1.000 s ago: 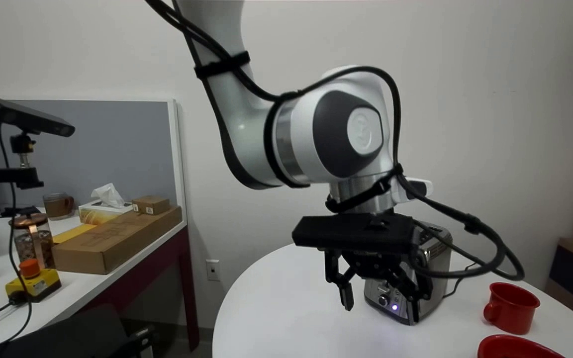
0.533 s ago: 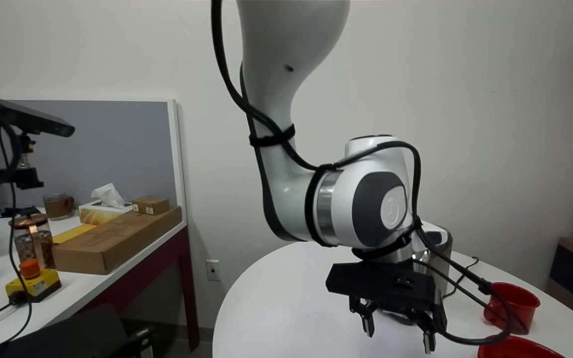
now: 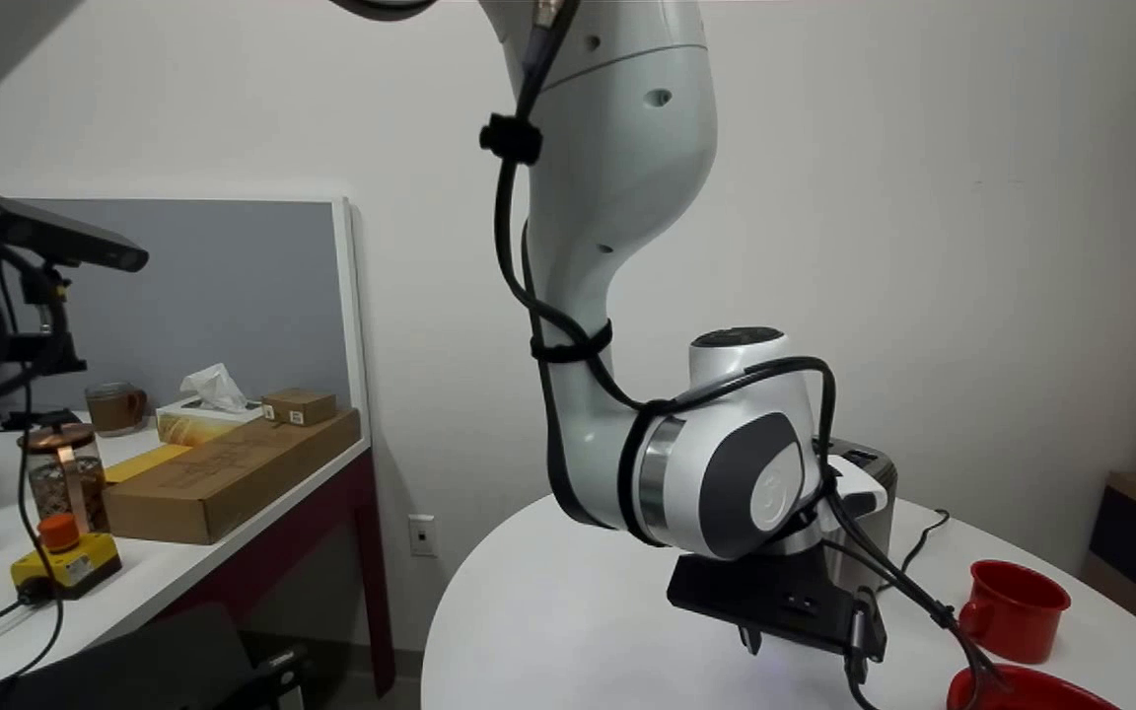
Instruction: Press the button on the toaster
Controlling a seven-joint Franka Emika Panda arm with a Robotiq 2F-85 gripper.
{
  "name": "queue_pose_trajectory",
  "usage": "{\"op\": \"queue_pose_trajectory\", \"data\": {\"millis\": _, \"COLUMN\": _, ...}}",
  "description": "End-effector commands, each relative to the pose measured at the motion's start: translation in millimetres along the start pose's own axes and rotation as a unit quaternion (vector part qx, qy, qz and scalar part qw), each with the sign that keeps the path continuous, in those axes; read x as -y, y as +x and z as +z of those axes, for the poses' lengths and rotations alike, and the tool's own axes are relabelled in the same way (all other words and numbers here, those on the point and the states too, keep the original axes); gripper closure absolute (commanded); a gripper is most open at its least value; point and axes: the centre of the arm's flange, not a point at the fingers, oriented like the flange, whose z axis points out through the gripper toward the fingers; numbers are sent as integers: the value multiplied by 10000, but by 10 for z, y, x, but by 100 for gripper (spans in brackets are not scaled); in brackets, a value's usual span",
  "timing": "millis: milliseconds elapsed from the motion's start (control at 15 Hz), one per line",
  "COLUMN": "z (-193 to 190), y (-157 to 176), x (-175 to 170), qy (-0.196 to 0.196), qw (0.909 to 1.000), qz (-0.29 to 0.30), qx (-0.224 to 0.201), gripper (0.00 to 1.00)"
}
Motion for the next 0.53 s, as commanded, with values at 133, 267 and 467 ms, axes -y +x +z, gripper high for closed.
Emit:
{"op": "queue_pose_trajectory", "data": {"millis": 133, "z": 229, "y": 112, "x": 1, "qy": -190, "qw": 9981, "qz": 74, "qx": -577, "gripper": 0}}
{"op": "queue_pose_trajectory", "data": {"millis": 267, "z": 269, "y": 115, "x": 32, "qy": -179, "qw": 9971, "qz": 95, "qx": -729, "gripper": 0}}
{"op": "queue_pose_trajectory", "data": {"millis": 467, "z": 323, "y": 122, "x": 74, "qy": -142, "qw": 9956, "qz": 146, "qx": -910, "gripper": 0}}
